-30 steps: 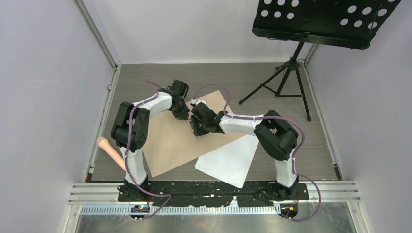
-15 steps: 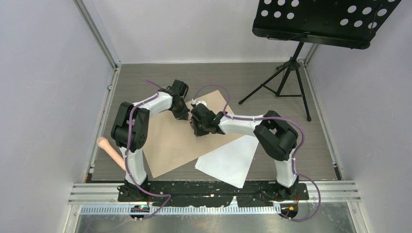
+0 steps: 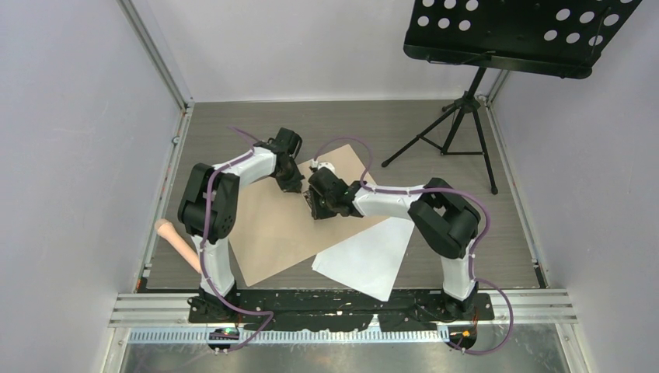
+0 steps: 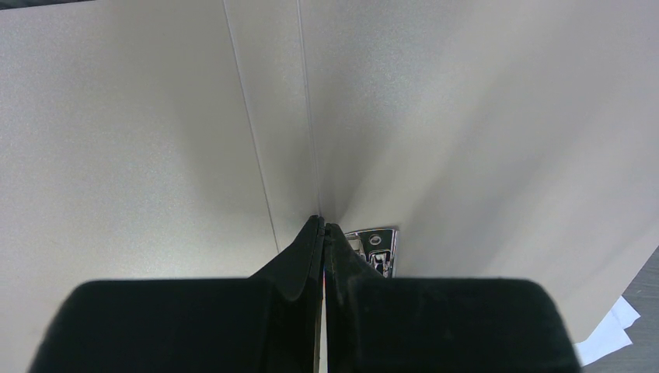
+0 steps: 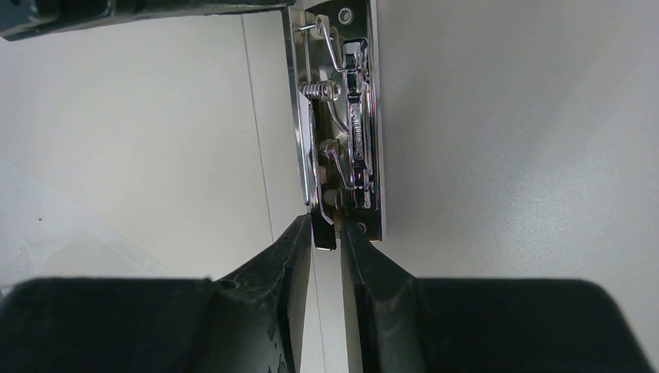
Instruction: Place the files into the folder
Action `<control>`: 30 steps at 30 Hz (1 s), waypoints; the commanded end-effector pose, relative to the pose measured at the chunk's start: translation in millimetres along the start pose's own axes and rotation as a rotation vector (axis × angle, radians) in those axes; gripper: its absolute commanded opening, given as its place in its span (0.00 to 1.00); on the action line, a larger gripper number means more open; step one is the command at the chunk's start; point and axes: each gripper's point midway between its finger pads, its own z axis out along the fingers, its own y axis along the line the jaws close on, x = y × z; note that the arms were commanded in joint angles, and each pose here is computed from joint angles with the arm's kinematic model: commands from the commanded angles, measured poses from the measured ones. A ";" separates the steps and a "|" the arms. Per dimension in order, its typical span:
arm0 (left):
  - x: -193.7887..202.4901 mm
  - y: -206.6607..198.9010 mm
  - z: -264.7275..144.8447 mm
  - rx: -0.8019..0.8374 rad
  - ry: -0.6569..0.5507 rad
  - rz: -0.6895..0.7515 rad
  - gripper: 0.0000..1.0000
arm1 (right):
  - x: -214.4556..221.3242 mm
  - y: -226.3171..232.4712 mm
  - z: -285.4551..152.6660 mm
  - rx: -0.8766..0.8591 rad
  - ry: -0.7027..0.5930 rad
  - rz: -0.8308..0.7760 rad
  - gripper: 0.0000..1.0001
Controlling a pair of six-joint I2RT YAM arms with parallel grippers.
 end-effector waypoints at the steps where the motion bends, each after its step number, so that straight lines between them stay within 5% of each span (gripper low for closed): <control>1: 14.3 14.3 4.0 -0.061 0.055 0.037 0.01 | -19.9 8.0 -14.2 -0.040 -0.046 0.047 0.27; 30: 13.7 13.6 4.2 -0.061 0.057 0.042 0.01 | -11.8 4.5 -10.5 -0.053 -0.021 0.065 0.23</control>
